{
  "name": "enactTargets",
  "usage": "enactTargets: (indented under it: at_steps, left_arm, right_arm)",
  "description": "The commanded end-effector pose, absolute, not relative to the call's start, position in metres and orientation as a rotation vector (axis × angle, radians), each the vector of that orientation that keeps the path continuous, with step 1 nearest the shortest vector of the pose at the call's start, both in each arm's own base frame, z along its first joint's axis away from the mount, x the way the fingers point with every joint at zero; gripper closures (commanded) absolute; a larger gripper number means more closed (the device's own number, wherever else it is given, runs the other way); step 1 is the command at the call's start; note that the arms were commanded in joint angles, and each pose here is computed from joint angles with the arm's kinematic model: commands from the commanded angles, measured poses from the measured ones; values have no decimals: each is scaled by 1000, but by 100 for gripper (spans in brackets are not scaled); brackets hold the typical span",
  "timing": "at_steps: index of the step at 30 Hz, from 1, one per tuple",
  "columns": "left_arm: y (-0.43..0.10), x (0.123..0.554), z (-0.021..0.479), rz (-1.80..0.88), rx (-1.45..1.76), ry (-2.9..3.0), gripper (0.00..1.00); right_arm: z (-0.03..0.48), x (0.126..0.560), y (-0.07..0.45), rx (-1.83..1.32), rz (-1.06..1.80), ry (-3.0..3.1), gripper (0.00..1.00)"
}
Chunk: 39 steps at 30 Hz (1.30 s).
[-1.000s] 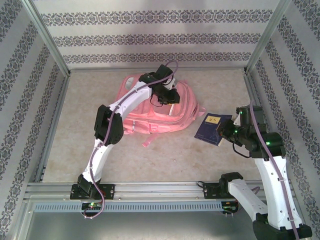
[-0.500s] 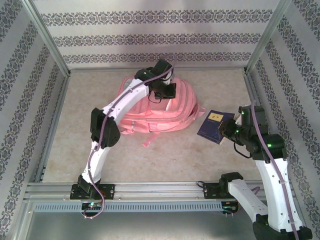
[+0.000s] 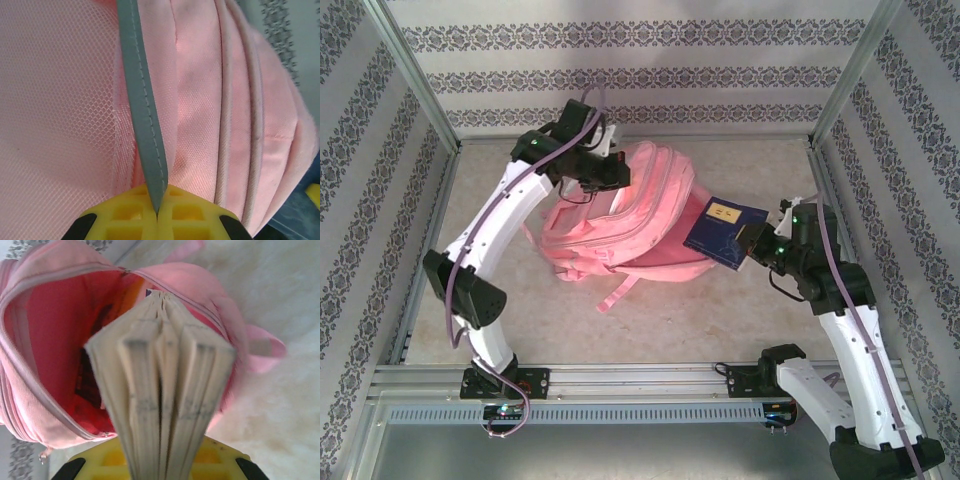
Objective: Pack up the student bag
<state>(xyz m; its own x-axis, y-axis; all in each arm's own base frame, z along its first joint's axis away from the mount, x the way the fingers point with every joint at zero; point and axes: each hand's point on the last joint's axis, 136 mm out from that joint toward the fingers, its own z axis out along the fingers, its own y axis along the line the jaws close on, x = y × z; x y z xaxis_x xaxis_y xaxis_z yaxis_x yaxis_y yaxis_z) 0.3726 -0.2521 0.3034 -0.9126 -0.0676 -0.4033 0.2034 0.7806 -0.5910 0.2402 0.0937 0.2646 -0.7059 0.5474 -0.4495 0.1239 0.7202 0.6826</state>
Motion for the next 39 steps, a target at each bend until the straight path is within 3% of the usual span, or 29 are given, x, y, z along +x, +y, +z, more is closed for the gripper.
enactTargets:
  at_steps: [1,8,16,32,39]
  left_arm:
    - [-241,376,368,-1183,113,2296,100]
    - [-248,360,376,-1492,162,2197,100]
    - [-248,340,396,-1547,242,2137,100]
    - [-246,318,397,-1571,302,2111,100]
    - [-246,317,395,-1590,300,2106,100]
  right_arm:
    - [299,251,121,396,1059,2123,100]
    - [304,247,160,236,1270,2106,100]
    - [304,264,175,315,1375,2101,100]
    - [267,291,161,307,1245,2184,100]
    - [268,302,180,373,1430,2169,100]
